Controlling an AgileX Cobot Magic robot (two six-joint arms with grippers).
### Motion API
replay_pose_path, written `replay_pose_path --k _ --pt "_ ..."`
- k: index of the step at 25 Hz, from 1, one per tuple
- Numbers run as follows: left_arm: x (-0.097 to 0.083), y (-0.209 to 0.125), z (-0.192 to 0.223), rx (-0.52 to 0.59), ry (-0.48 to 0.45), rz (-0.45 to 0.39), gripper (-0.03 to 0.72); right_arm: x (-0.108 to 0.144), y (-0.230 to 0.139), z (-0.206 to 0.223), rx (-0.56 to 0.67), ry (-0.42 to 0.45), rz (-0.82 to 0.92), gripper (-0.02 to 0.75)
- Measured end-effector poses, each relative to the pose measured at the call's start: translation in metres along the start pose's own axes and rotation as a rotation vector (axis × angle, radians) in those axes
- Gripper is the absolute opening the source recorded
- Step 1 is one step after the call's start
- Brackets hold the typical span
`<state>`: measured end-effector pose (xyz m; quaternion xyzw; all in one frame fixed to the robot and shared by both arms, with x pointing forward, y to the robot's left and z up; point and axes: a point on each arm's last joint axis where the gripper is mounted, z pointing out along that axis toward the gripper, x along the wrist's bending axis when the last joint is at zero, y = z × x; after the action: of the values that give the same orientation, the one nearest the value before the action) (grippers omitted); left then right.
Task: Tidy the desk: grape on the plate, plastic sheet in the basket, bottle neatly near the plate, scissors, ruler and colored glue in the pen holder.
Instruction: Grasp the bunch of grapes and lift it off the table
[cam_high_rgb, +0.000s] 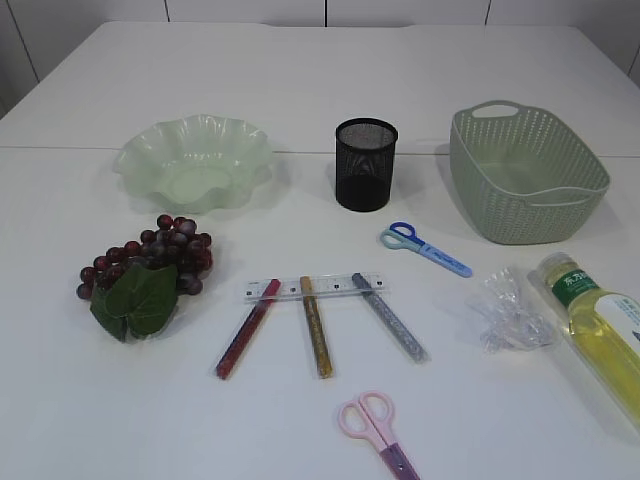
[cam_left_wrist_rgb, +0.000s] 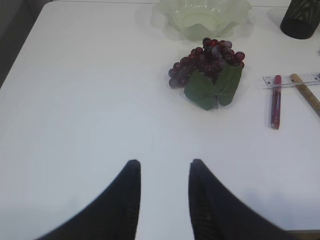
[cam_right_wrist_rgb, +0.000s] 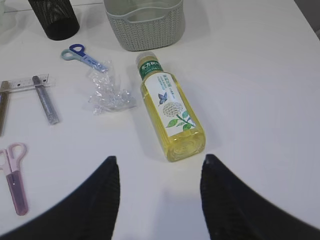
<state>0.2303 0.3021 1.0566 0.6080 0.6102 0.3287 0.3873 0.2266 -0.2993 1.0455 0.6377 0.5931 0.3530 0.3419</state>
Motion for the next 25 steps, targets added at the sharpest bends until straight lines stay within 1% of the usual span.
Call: replay_pose_path --k 14,16,20,22,25 --pt "0.0 0.0 0.0 0.0 0.0 0.0 0.24 0.0 0.0 0.0 0.0 -0.005 -0.002 0.417" --pt "0.0 0.0 0.0 0.0 0.0 0.0 0.249 0.0 0.0 0.0 0.0 -0.005 -0.002 0.417" --pt "0.001 0.0 0.0 -0.001 0.008 0.004 0.331 0.0 0.001 0.0 -0.011 -0.004 -0.002 0.417" --pt "0.001 0.0 0.0 -0.001 0.008 0.004 0.375 0.0 0.005 -0.002 -0.042 0.001 -0.001 0.417" --pt "0.001 0.0 0.0 -0.001 0.009 0.005 0.396 0.001 0.011 -0.003 -0.108 0.016 0.005 0.417"
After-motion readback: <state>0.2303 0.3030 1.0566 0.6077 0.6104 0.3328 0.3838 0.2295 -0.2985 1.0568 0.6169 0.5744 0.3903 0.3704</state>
